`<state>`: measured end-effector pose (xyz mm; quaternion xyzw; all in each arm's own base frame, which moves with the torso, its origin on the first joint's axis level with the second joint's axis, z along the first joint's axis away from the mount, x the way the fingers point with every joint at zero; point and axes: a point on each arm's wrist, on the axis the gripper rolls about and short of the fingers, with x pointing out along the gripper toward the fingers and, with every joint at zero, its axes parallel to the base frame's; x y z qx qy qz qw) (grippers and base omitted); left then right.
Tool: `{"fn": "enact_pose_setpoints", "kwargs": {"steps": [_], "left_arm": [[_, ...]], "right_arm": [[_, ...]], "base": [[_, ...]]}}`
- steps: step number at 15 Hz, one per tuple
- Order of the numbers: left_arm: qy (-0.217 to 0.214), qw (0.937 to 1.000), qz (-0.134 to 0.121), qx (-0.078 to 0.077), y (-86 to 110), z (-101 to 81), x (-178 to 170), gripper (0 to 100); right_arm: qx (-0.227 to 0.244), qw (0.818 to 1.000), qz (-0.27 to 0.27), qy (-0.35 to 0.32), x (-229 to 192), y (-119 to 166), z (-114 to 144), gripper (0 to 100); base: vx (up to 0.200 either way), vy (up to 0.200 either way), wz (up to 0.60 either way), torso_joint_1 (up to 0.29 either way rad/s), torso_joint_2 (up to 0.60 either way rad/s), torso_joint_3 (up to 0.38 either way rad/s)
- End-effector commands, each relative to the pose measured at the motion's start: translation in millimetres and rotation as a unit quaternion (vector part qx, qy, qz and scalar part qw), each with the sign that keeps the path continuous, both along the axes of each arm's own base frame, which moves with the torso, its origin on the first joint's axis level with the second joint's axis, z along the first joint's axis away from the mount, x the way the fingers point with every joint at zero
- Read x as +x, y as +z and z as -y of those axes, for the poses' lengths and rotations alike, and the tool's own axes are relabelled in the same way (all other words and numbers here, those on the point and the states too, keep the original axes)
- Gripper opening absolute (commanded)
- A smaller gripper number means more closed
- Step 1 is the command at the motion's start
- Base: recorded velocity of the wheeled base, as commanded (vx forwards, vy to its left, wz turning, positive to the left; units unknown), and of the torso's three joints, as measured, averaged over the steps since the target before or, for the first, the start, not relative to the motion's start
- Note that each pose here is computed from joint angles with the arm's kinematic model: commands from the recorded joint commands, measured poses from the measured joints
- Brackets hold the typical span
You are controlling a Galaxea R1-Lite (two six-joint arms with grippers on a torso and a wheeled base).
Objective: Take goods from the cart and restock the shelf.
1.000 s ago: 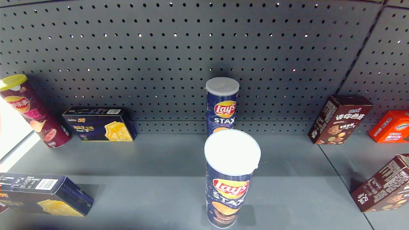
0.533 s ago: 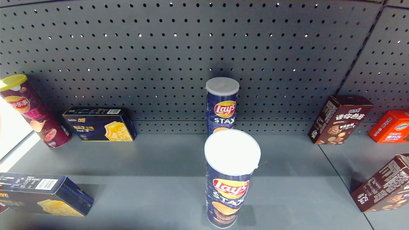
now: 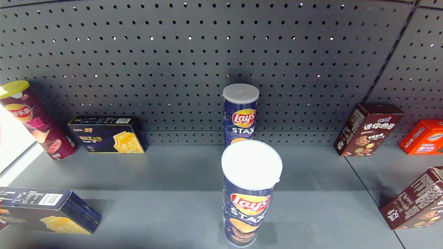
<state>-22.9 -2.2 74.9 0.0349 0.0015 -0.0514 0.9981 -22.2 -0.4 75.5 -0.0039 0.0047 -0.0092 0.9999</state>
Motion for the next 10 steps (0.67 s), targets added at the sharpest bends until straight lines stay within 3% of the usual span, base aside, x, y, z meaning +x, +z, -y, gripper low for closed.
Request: {"fn": "enact_pose_setpoints", "kwargs": {"steps": [1,10], "left_arm": [[0.0,1.0,-0.001,0.0,0.0,0.0,0.1,100],[0.0,1.0,-0.001,0.0,0.0,0.0,0.1,100]], "right_arm": [[0.0,1.0,0.0,0.0,0.0,0.0,0.0,100],[-0.001,1.0,0.0,0.0,0.0,0.0,0.0,100]], "base": [[0.0,0.0,0.0,0.0,0.0,0.0],[0.0,0.0,0.0,0.0,0.0,0.0]]}}
